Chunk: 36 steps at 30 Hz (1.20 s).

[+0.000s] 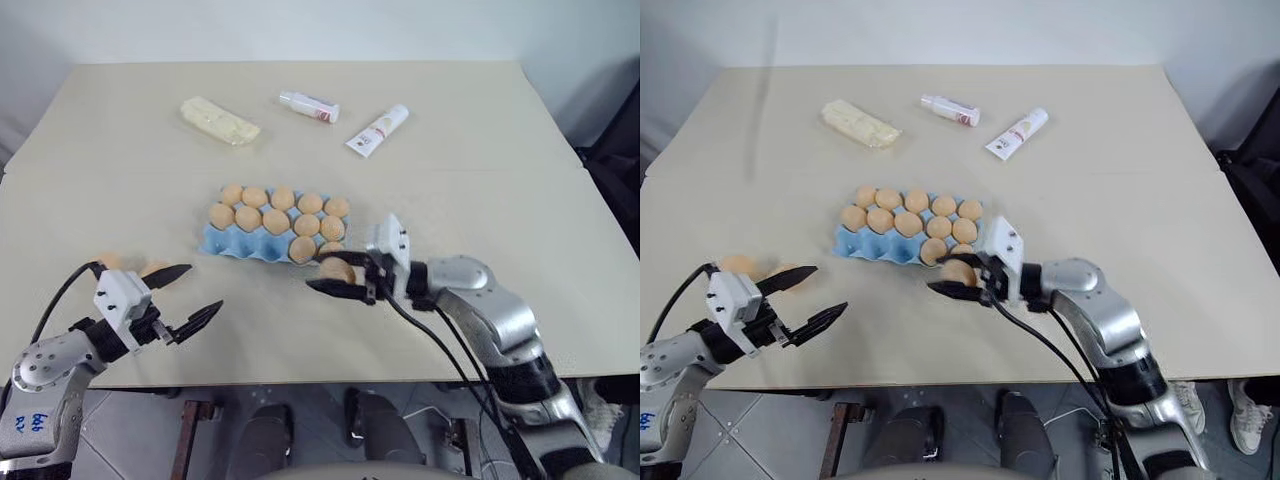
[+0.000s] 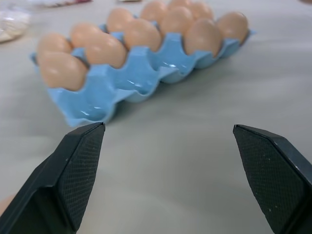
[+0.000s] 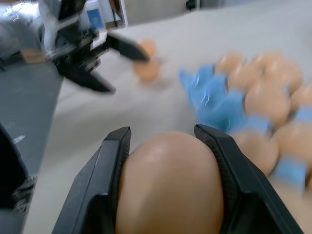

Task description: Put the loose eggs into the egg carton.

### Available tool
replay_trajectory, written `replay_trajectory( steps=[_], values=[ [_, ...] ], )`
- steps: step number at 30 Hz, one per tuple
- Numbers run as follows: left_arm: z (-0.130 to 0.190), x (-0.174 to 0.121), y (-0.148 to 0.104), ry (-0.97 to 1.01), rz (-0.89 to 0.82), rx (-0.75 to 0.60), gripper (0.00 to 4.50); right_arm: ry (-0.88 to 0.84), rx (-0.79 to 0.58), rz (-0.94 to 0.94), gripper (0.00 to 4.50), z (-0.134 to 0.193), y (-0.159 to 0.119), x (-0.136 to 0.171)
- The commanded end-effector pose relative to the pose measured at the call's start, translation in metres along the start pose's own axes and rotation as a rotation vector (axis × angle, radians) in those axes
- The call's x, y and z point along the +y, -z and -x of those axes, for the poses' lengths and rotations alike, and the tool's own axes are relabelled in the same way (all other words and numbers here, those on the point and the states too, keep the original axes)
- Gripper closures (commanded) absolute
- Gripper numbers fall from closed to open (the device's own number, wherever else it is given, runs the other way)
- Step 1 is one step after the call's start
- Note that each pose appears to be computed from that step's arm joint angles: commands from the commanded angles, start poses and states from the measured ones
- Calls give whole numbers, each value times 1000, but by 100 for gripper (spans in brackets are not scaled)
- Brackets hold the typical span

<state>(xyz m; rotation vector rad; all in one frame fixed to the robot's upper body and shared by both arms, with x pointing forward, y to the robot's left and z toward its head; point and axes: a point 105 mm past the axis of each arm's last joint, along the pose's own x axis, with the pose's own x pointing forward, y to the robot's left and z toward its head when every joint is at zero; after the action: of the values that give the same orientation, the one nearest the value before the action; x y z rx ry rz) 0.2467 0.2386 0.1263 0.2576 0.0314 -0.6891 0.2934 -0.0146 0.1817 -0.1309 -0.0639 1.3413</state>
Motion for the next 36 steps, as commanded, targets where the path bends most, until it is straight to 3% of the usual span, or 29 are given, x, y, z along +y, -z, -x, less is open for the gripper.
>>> replay_trajectory(
  steps=[1,4,10,15,18,26,30,33,36],
  values=[
    [10,6,0,-53,7,-13,0,63,-5,62,259,-33,-15,-16],
    [12,5,4,-61,13,-5,0,146,49,140,259,-67,-5,-37],
    [11,3,2,-71,11,-14,0,153,42,129,259,-93,2,-45],
    [10,2,1,-76,7,-19,0,85,6,116,100,-93,-3,-34],
    [12,2,0,-80,7,-20,0,31,-40,109,1,-75,-14,-25],
    [17,6,1,-110,10,-11,0,-38,-158,218,1,14,-22,-9],
    [34,15,4,-183,21,14,0,-41,-99,248,1,60,6,-8],
    [53,20,16,-261,39,57,0,-28,-30,271,1,83,24,-9],
    [76,21,30,-353,94,85,0,4,-48,219,1,94,28,-9]
  ],
)
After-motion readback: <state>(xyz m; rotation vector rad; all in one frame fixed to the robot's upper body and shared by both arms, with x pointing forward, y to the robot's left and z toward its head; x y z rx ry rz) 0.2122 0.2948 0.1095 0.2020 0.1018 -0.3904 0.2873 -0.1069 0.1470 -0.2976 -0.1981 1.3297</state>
